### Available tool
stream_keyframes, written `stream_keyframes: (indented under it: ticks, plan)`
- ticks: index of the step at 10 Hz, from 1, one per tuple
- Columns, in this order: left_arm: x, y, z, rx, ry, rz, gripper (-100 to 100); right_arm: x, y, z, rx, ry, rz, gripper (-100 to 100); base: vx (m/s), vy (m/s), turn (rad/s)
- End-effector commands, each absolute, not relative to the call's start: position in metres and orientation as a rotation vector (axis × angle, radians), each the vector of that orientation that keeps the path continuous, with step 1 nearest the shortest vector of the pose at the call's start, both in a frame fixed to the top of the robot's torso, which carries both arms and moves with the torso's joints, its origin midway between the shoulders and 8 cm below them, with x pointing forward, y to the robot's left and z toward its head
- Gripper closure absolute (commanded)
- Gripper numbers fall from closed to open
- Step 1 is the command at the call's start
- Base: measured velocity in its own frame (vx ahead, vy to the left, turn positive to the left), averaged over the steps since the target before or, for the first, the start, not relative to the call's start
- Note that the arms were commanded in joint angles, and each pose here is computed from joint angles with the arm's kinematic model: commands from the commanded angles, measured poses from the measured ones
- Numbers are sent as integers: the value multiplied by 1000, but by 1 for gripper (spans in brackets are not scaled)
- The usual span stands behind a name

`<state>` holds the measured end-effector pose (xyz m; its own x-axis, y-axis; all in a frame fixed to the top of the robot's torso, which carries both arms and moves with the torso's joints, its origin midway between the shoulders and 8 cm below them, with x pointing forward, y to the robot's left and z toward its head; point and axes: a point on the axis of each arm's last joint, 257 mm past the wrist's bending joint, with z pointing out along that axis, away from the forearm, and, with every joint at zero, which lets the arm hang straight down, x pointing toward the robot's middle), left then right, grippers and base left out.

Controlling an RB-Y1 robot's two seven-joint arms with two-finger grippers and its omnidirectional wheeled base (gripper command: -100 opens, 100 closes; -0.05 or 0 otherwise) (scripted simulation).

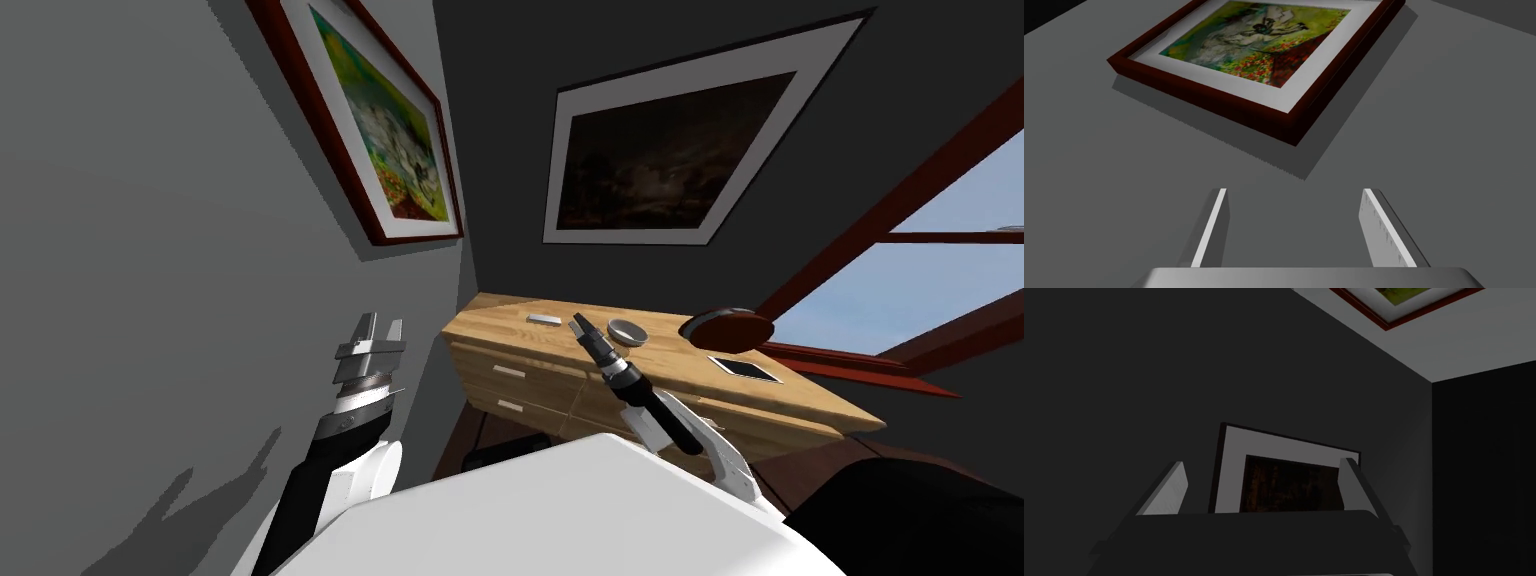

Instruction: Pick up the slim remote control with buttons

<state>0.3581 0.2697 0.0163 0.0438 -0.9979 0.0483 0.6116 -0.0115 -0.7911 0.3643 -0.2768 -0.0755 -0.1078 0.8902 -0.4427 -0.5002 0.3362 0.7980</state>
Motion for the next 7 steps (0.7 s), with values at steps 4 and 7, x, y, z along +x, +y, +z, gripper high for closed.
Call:
stream_keyframes:
  ticks: [4,7]
  plan:
    - [358,270,16,-761,660,-1432,0,364,-290,-115,436,1330,1207,-100,-40,-32,289]
    - [358,270,16,-761,660,-1432,0,363,-299,-133,429,1421,1181,-100,-34,-24,203]
